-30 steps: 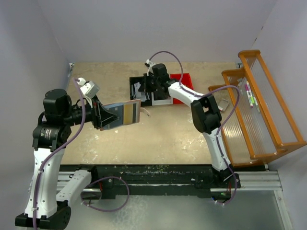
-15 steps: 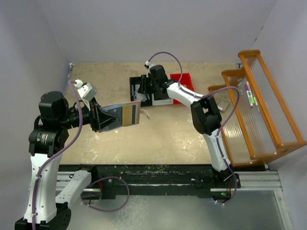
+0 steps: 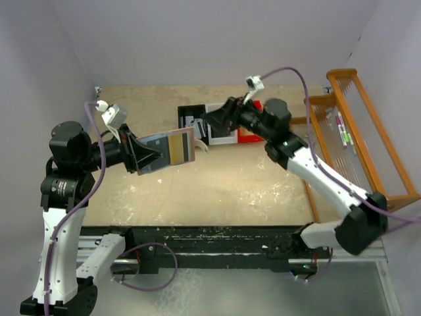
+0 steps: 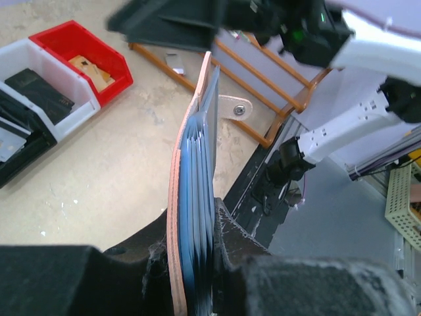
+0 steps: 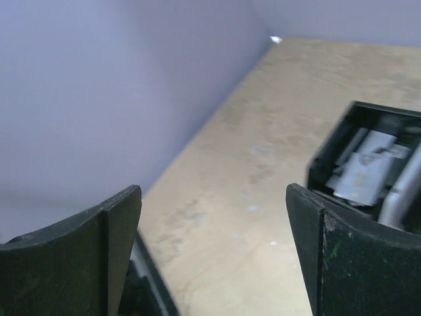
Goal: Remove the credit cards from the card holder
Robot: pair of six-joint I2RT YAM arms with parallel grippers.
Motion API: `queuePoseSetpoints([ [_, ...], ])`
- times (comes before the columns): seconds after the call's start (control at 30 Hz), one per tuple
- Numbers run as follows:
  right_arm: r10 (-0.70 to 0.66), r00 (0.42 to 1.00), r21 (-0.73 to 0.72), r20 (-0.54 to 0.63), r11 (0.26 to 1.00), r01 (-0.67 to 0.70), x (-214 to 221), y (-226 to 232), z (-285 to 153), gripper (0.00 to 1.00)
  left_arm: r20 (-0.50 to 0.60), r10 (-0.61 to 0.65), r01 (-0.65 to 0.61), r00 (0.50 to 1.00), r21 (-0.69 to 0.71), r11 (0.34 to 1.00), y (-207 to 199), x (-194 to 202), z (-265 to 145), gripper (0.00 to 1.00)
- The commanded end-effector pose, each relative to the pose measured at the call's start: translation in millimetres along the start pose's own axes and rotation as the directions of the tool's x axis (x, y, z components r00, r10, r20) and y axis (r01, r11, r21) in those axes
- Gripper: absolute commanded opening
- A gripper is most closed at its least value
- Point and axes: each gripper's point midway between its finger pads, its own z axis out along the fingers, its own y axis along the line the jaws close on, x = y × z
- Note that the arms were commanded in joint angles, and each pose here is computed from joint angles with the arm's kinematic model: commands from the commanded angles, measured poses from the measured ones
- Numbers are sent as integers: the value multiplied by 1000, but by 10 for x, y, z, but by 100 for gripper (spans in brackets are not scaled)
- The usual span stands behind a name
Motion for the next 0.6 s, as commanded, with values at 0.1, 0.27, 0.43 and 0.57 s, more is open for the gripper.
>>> queuePoseSetpoints([
  [0.1,196,955,-296,221,947,-126,187,634,-803,98,158,-56,49,986,47,998,-123,-555,63,13],
  [0.27,271,915,-391,300,910,-142,221,956,-1091,99,219,-100,99,970,17,995,-62,-671,73,13],
  [0.43,331,888,-515,321,848,-130,159,1329,-1080,98,224,-121,122,967,8,993,-56,-657,63,13],
  [0.57,355,871,-521,340,842,-140,88,1509,-887,95,210,-137,134,968,27,991,-99,-626,58,13],
])
